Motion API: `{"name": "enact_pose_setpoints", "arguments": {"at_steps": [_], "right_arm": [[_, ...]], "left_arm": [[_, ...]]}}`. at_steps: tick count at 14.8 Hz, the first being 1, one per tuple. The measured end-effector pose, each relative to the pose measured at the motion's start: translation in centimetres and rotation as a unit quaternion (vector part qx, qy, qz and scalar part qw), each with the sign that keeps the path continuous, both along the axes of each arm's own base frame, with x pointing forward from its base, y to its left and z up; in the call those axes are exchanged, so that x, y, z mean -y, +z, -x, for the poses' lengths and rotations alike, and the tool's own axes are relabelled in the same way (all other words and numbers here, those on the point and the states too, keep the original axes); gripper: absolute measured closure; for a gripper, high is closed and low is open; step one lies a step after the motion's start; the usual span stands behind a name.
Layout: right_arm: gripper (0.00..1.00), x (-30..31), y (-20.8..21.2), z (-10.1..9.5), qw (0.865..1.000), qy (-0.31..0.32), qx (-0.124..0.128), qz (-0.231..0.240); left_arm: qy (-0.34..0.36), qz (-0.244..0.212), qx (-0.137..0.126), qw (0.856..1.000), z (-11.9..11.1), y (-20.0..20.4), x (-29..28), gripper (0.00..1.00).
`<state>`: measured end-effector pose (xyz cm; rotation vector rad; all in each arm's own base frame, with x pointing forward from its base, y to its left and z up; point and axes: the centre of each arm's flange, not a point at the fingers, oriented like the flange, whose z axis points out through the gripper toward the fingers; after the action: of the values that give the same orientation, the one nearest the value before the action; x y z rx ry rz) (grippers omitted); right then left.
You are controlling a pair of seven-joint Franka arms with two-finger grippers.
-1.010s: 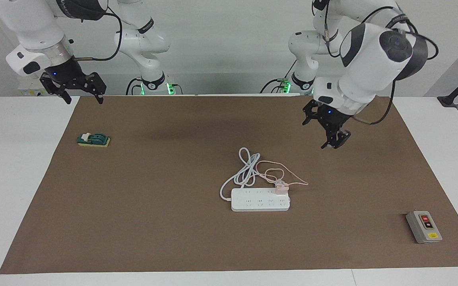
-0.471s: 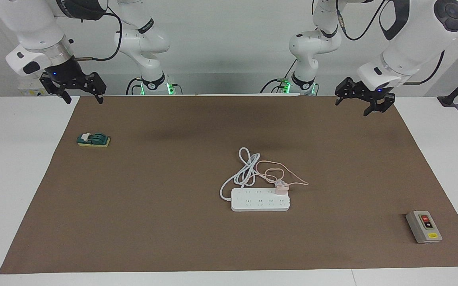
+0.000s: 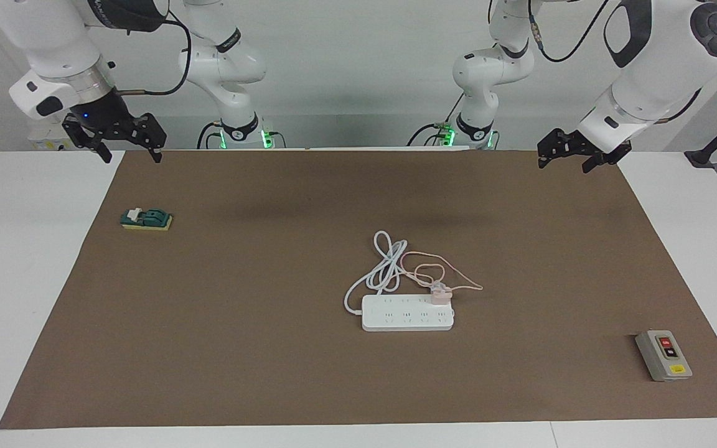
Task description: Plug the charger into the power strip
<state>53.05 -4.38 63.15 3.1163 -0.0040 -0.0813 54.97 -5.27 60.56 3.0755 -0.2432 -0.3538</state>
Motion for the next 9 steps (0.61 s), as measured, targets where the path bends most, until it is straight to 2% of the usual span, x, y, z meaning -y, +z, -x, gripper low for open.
{"name": "enact_pose_setpoints", "arguments": {"at_steps": [7, 9], "right_arm": [[0.00, 0.0, 0.0, 0.1, 1.000, 0.000, -0.003, 0.000], [0.00, 0.0, -0.1, 0.1, 1.000, 0.000, -0.004, 0.000]], "left_arm": [[0.021, -0.017, -0.002, 1.000, 0.5, -0.6, 0.0, 0.00], [0.030, -0.020, 0.016, 0.999, 0.8, -0.9, -0.6, 0.00]]}}
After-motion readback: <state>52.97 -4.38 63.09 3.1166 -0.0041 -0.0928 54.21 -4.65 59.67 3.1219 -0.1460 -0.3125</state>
